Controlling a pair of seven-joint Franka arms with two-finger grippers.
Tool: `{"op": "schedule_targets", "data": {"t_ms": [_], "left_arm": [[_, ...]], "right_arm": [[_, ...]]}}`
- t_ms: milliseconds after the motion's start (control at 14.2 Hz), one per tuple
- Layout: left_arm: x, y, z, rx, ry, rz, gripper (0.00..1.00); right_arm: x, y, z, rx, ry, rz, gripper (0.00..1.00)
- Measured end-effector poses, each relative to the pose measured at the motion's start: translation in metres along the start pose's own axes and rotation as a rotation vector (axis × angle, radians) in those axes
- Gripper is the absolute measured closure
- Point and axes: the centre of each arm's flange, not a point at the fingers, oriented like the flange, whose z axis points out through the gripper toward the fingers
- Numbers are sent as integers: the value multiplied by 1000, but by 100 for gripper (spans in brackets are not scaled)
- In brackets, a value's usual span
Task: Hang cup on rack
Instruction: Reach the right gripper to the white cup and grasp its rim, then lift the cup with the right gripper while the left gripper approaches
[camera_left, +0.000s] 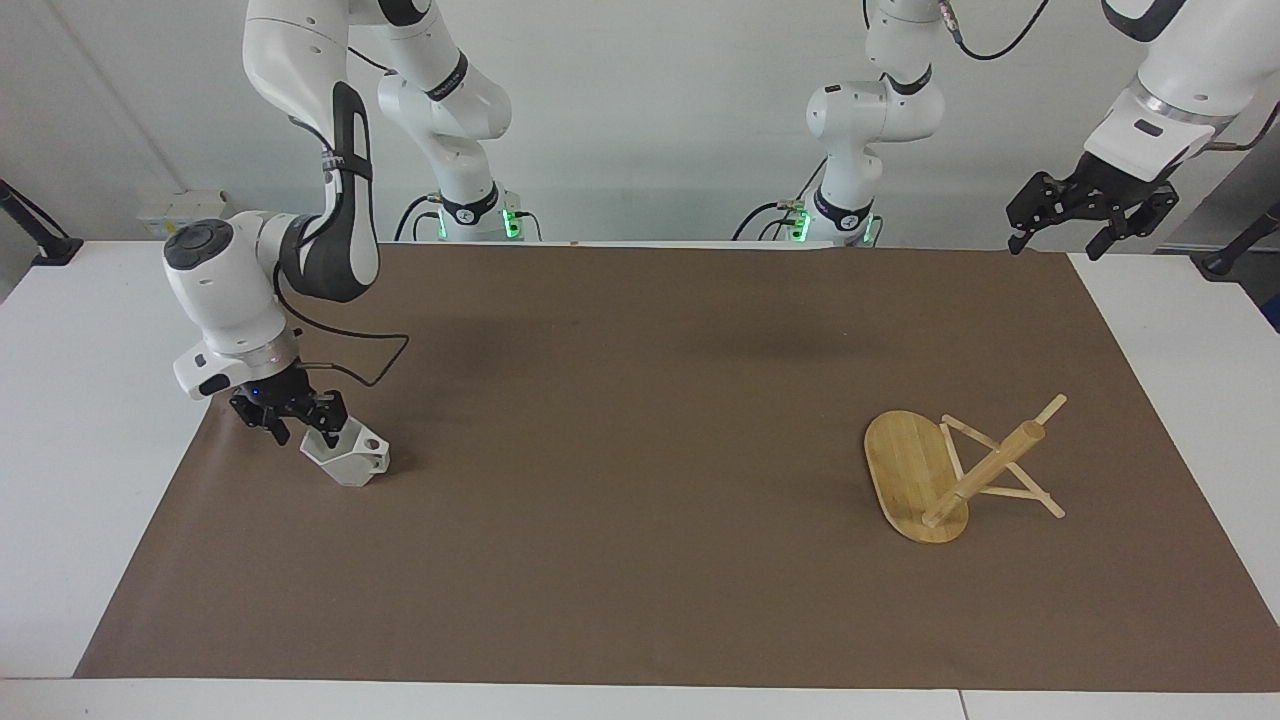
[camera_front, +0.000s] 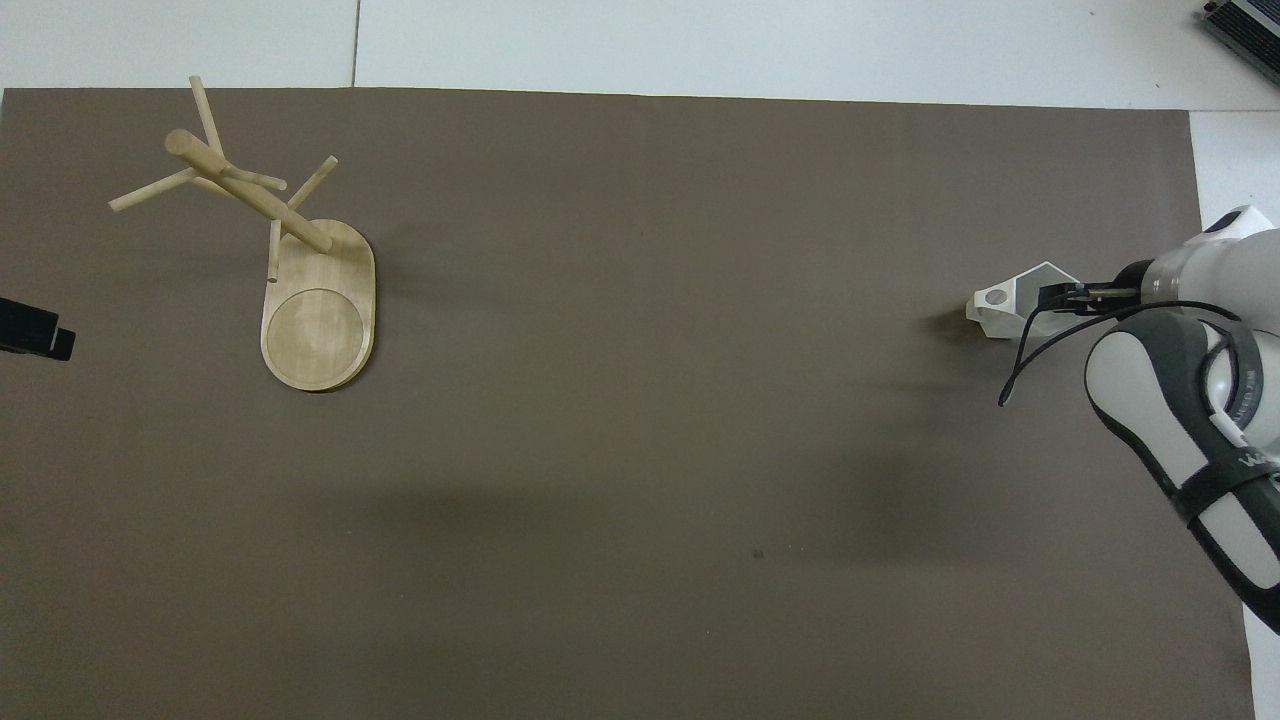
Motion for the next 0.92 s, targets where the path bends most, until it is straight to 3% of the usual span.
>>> {"op": "schedule_targets", "data": {"t_ms": [141,423,493,916], "left_arm": [[0,0,0,0,0,0,0],[0,1,0,0,0,2,0],[0,1,0,0,0,2,0],[2,13,0,1,-2,24,0]], "right_arm": [[0,0,0,0,0,8,42],[0,0,0,0,0,15,92],[1,-1,-3,6,6,19,96],[1,-3,-3,8,0,17,96]]}}
